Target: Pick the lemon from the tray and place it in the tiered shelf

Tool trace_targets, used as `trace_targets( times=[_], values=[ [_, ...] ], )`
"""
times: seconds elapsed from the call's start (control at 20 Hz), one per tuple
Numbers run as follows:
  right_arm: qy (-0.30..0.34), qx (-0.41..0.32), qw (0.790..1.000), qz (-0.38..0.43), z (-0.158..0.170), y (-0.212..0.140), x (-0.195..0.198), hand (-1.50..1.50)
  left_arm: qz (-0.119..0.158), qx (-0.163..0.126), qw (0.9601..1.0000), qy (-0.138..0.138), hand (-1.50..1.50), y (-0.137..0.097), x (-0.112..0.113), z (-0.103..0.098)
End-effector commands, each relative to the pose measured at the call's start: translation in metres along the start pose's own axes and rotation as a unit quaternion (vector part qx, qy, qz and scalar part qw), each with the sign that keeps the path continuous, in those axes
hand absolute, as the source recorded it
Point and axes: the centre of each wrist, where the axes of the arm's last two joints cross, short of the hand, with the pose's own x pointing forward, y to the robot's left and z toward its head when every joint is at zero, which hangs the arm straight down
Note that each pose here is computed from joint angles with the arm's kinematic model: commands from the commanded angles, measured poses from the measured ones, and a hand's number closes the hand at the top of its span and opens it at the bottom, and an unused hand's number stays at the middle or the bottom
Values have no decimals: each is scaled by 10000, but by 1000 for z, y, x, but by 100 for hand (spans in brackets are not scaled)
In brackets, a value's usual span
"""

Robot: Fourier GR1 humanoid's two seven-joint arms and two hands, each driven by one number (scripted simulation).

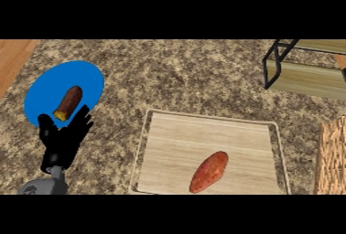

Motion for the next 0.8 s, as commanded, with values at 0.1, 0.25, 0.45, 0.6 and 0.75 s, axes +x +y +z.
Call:
trace_targets(
  times=[0.1, 0.25, 0.45, 0.6, 0.75],
  values=[
    [-31, -153, 9999, -39, -16, 19, -26, 150, -112, -40, 9999, 83, 0, -11, 3, -1],
    [-13, -117, 9998, 188, -22, 35, -25, 150, 65, -70, 9995, 288, 0, -2, -4, -5],
    [-138, -211, 9996, 156, -23, 32, -34, 150, 20, -7, 9997, 247, 0, -9, 2, -2],
    [-160, -312, 9994, -62, -30, 33, -19, 150, -48, -102, 9999, 114, 0, -18, -8, -8],
    [-311, -164, 9994, -42, -27, 30, -35, 150, 5, -28, 9999, 128, 0, -10, -14, -5]
  ],
)
